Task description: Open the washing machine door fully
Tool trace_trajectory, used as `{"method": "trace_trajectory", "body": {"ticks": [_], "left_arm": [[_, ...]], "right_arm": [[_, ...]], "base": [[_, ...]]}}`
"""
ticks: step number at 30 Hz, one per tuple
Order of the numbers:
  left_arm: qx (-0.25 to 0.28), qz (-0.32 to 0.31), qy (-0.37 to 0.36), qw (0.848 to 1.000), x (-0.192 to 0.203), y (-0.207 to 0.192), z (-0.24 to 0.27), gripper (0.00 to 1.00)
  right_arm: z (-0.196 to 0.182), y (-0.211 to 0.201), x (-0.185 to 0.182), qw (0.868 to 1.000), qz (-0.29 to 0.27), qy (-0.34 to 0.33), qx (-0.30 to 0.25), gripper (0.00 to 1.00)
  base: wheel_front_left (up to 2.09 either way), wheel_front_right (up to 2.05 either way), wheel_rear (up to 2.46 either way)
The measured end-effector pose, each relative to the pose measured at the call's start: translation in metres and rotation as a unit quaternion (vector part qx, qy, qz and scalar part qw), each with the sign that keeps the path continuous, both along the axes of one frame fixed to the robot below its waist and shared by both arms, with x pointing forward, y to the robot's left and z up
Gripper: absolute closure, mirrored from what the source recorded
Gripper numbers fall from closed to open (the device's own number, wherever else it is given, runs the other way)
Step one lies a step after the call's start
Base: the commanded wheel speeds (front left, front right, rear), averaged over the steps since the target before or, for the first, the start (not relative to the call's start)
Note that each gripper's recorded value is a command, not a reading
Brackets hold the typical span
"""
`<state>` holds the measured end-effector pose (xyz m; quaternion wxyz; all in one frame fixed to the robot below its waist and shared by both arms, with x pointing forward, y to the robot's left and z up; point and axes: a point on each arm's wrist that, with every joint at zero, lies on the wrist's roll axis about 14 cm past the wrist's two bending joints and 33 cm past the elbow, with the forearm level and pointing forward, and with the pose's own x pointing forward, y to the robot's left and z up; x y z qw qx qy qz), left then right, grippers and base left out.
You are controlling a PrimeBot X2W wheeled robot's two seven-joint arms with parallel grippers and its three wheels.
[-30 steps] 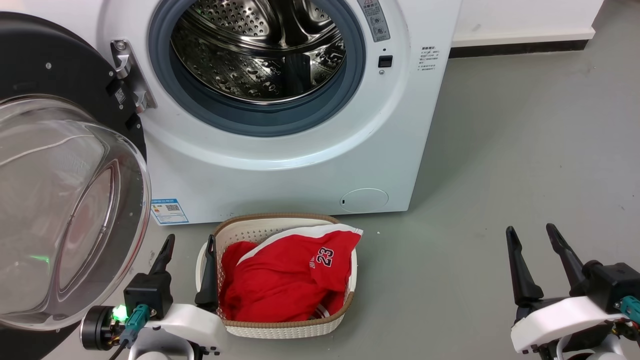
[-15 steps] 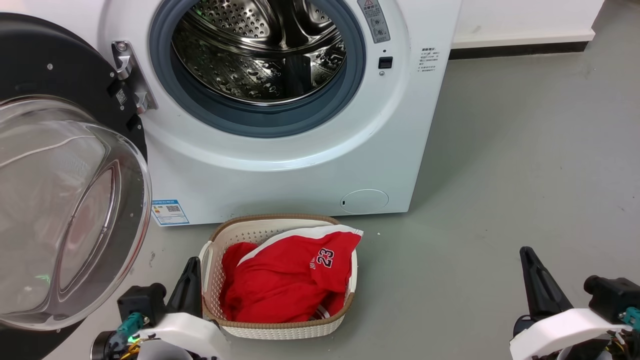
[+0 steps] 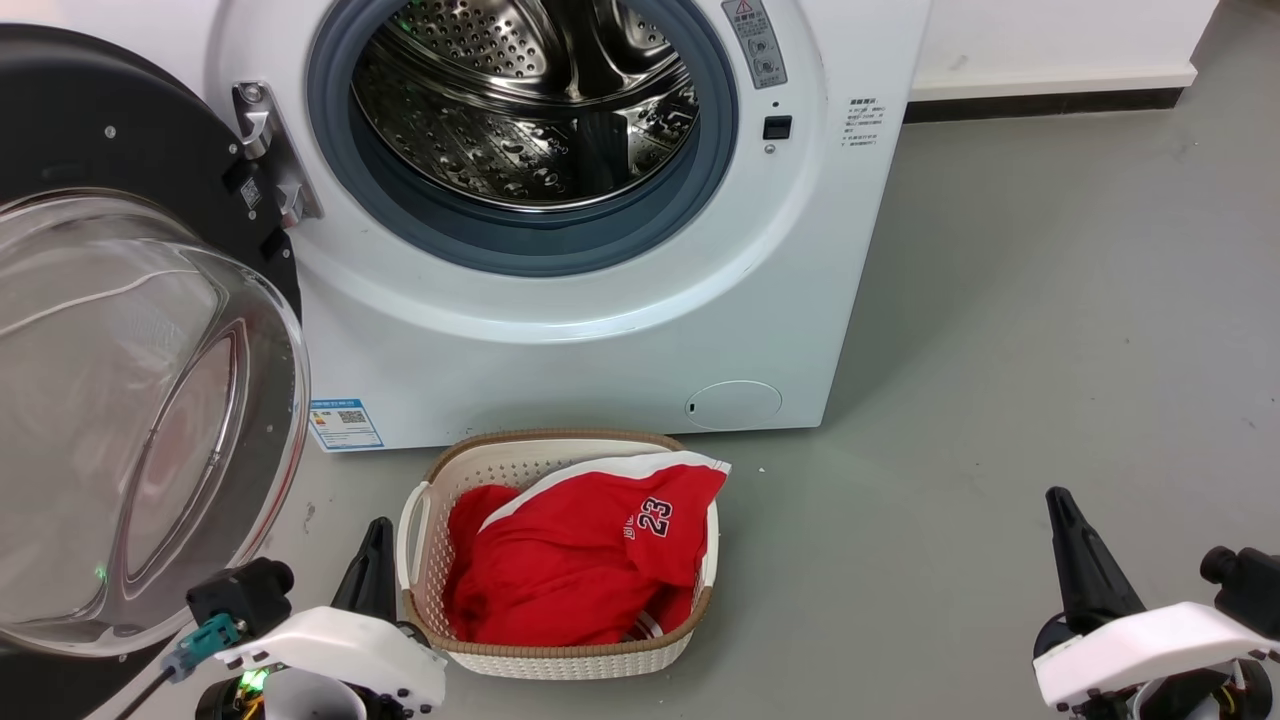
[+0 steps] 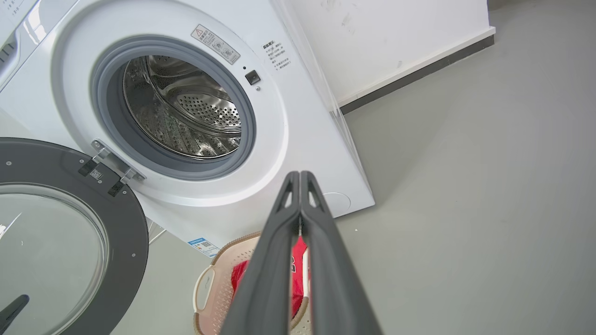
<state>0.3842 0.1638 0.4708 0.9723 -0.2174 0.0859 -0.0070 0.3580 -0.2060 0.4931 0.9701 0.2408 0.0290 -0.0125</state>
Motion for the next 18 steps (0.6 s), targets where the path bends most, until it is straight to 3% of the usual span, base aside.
{"method": "trace_trajectory", "body": {"ticks": [18], "left_arm": [[-0.140, 0.025, 0.018, 0.990, 0.0036, 0.0062, 0.0015, 1.00]], "right_arm": [[0.0000, -0.0009, 0.0065, 0.991, -0.012, -0.001, 0.135, 1.00]], "base": [[0.00, 0.00, 0.00]]}}
